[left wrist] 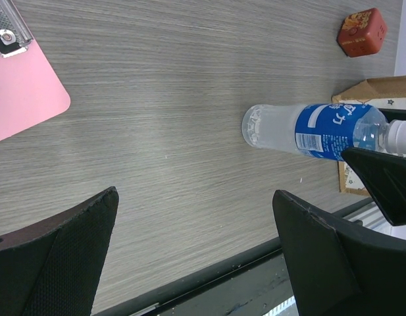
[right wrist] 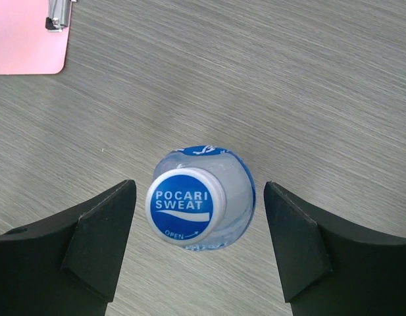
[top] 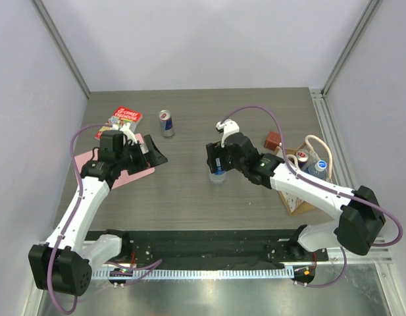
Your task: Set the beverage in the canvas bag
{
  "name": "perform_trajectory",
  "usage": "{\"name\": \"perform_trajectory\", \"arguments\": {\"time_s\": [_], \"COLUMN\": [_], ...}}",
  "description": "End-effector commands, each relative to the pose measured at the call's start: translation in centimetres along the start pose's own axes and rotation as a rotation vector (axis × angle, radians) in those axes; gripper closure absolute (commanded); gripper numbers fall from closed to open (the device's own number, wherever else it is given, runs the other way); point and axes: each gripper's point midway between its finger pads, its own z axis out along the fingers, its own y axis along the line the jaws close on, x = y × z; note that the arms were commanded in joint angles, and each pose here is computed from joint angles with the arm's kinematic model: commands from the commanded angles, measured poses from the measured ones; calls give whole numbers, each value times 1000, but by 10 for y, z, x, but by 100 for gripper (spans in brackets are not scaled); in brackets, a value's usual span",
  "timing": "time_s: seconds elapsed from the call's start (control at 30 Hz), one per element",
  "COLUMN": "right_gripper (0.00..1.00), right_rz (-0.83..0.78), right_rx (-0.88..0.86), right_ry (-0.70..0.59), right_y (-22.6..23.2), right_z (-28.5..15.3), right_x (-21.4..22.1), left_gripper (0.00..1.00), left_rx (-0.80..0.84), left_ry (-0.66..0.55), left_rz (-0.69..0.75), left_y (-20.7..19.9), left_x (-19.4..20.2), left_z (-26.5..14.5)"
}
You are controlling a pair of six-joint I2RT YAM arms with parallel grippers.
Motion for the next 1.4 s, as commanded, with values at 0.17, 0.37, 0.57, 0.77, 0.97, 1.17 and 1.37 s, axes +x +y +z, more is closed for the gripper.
{"name": "perform_trajectory", "arguments": {"time_s": [0.17,0.37,0.57,0.77,0.97,1.17,1.37], "right_gripper": [18,38,79,99,99,99,99], "right_rz": [-31,-34,-6,38,55,84,152], "right_rx": [28,48,133,199,335,570,823], "right_ry": [64,80,25,-147,-339,-492,-500], "right_y": [5,5,-8,-23,-55,-106,-152], "right_z": [9,11,-12,-64,-134,-218,-271], "right_x": [-3,-2,-30,-93,-159,-196,-176], "left_gripper": [0,0,0,0,0,0,0], "left_rx": [39,39,40,42,41,45,48], "left_ry": [-16,-13,-12,-12,-10,-11,-9], "left_rz": [15,15,12,14,11,13,13], "left_y": [-8,-8,-8,-8,-8,-9,-9], "left_x": [-5,-4,-4,-4,-3,-3,-3], "left_z": [0,1,1,0,1,1,1]}}
